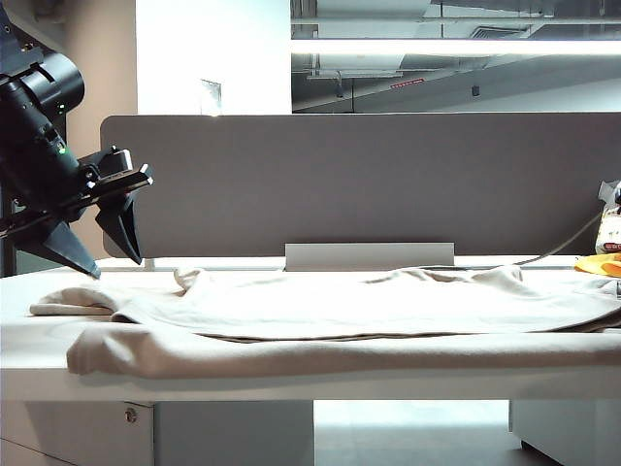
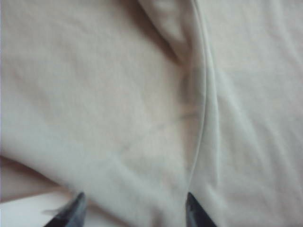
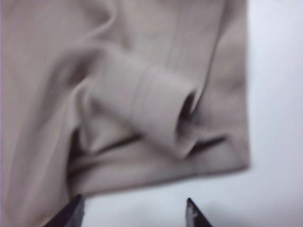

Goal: Fold the bottom side of the T-shirt horizontally towards the center, about one-third of the way, then fold the sleeve back towards the center, creating a straight line along the edge of the T-shirt, and finally fold the bottom of the T-shirt up towards the top, creating a neat rectangle.

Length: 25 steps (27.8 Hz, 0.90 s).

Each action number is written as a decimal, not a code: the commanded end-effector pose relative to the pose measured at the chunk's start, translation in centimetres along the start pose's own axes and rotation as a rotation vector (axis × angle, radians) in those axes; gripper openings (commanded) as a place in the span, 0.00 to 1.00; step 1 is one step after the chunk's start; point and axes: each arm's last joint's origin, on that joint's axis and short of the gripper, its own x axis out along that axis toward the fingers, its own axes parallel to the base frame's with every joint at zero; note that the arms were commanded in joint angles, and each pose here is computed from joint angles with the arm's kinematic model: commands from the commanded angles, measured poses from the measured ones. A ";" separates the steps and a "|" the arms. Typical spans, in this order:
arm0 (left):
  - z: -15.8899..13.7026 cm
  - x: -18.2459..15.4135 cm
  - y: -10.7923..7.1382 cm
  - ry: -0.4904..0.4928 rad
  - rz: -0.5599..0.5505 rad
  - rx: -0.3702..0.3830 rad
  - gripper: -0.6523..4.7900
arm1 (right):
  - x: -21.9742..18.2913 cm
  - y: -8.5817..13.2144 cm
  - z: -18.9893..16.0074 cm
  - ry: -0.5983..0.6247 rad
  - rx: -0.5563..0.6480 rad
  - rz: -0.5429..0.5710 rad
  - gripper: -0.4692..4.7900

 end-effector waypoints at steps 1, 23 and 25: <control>0.6 -0.4 -0.1 -0.017 -0.001 0.020 0.61 | -0.3 -0.1 1.6 -0.054 -0.004 0.003 0.62; 2.7 -1.7 -0.7 -0.055 -0.008 0.041 0.62 | 1.1 -2.7 4.5 -0.088 0.008 -0.043 0.62; 2.9 -1.7 -0.8 -0.057 -0.008 0.042 0.62 | 1.3 -2.8 5.0 -0.089 0.009 -0.045 0.66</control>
